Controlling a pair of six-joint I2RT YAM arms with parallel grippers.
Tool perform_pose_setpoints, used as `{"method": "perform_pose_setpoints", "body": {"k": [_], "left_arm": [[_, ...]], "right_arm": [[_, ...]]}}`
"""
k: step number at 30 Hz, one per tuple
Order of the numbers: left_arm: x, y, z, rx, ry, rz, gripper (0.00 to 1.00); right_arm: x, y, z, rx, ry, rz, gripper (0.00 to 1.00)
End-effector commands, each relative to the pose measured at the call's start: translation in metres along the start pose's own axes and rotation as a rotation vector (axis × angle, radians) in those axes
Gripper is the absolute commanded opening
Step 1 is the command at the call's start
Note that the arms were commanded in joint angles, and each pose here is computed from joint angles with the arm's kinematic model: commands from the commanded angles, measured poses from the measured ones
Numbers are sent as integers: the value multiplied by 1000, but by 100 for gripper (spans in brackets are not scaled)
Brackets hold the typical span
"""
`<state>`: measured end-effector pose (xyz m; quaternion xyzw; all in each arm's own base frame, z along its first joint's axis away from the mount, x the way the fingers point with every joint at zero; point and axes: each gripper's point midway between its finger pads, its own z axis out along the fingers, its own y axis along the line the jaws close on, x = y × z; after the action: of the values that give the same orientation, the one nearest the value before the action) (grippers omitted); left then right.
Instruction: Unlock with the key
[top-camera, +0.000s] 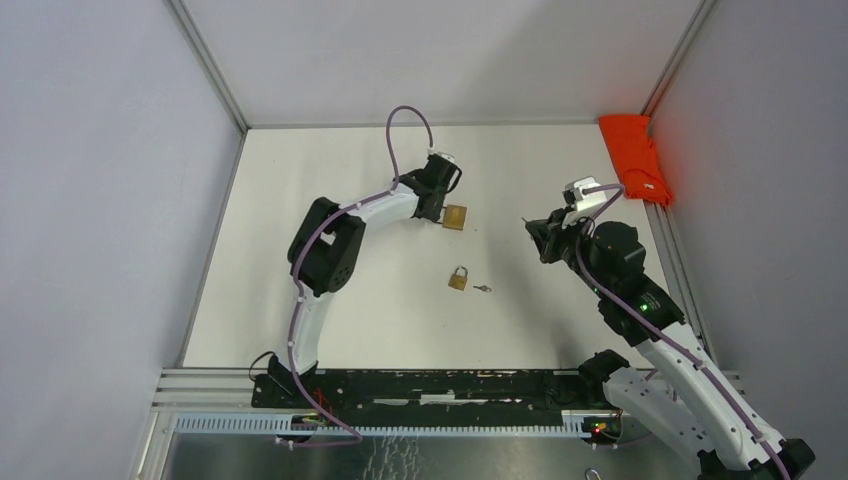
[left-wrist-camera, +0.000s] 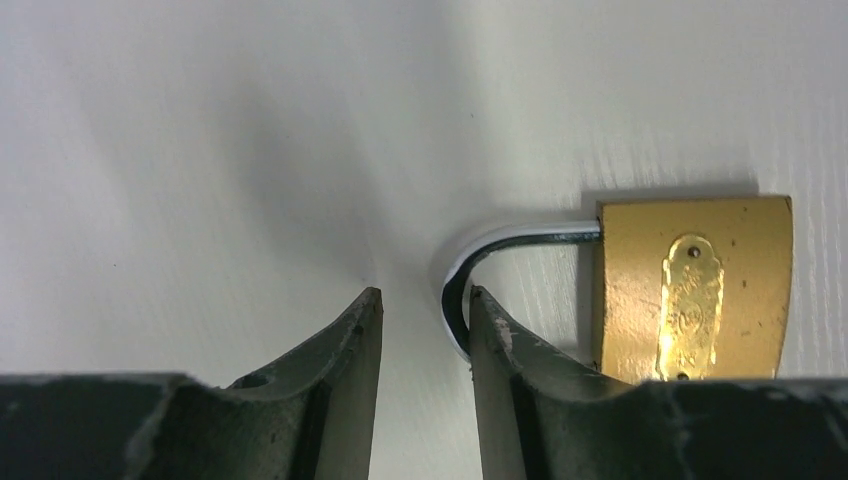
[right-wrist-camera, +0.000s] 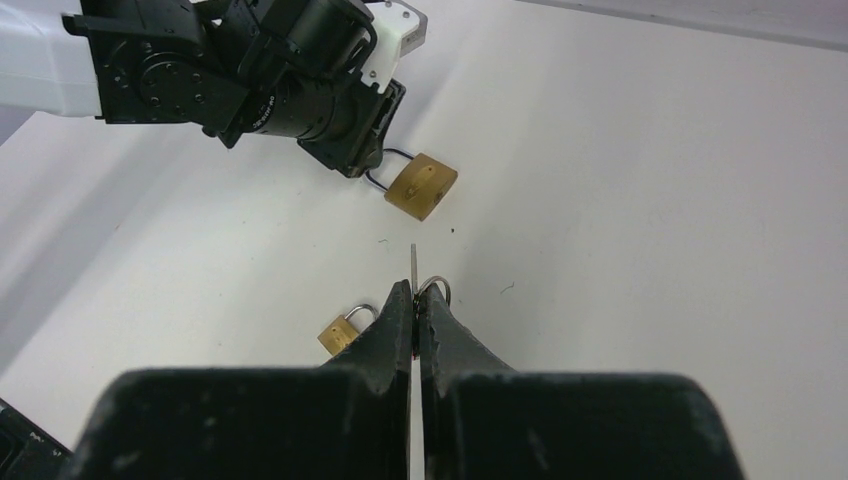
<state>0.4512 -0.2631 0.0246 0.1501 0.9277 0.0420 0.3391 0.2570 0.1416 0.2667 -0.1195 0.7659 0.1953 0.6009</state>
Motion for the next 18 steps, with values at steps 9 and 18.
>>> {"method": "perform_pose_setpoints", "body": {"k": [9,18], "left_arm": [[-27,-38,-77,255,-18,44,54],[-18,-51,-49,255,-8,222,56]], "right_arm": [[-5,2,2,-13,-48,19,0],[-15,-3,-11,19,-72,8,0]]}}
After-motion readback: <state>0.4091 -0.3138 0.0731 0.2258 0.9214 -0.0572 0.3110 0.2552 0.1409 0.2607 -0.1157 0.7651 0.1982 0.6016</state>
